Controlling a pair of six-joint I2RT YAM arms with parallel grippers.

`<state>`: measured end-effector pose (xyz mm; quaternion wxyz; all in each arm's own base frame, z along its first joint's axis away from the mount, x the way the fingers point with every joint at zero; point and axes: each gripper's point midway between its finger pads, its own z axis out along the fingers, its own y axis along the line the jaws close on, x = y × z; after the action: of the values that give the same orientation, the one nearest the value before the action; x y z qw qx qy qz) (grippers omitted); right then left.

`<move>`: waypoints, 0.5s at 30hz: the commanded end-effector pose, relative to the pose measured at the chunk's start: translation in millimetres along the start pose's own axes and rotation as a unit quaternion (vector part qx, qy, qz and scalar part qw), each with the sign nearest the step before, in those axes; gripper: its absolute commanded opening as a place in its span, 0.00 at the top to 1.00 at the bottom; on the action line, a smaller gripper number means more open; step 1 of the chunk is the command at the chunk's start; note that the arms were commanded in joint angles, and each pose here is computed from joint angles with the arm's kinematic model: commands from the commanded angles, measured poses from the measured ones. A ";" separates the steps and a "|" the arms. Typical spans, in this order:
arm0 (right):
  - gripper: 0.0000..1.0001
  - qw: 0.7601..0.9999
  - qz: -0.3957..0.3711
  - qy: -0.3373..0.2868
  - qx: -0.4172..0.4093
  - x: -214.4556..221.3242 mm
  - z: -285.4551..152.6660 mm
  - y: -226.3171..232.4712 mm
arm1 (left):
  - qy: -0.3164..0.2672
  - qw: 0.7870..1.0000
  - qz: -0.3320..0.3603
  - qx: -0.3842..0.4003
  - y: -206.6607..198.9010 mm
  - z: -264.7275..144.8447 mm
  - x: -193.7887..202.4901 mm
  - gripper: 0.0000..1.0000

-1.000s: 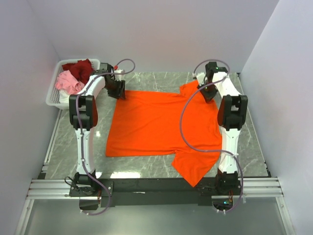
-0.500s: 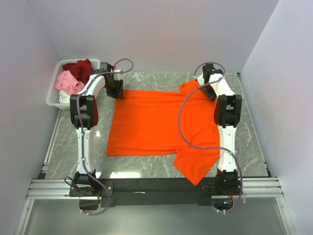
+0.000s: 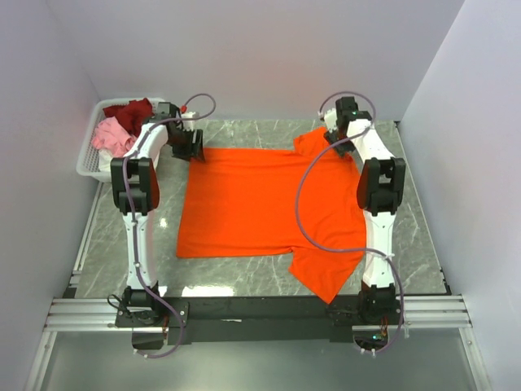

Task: Fold and stack the t-shirts
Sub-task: Flatten the tshirt out

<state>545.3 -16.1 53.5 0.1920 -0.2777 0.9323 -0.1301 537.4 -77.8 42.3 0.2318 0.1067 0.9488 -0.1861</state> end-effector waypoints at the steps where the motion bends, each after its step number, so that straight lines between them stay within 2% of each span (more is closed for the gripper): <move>1: 0.44 0.985 0.077 -0.151 0.031 -62.5 -66.9 -41.1 | -0.100 0.993 0.056 0.022 -21.0 -46.4 -59.0 0.28; 8: 0.36 0.964 0.174 -0.202 -0.020 -97.1 -50.9 -33.2 | -0.107 0.993 0.047 0.017 -18.5 -48.1 -64.2 0.26; 15: 0.35 0.949 0.224 -0.219 -0.024 -104.7 -18.2 -35.8 | -0.091 0.995 0.024 0.038 -19.8 -44.9 -53.0 0.27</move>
<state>617.0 15.8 129.4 0.3914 -0.1258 0.9113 -0.0205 557.0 -79.3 70.6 0.2854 0.1181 0.9293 -0.2027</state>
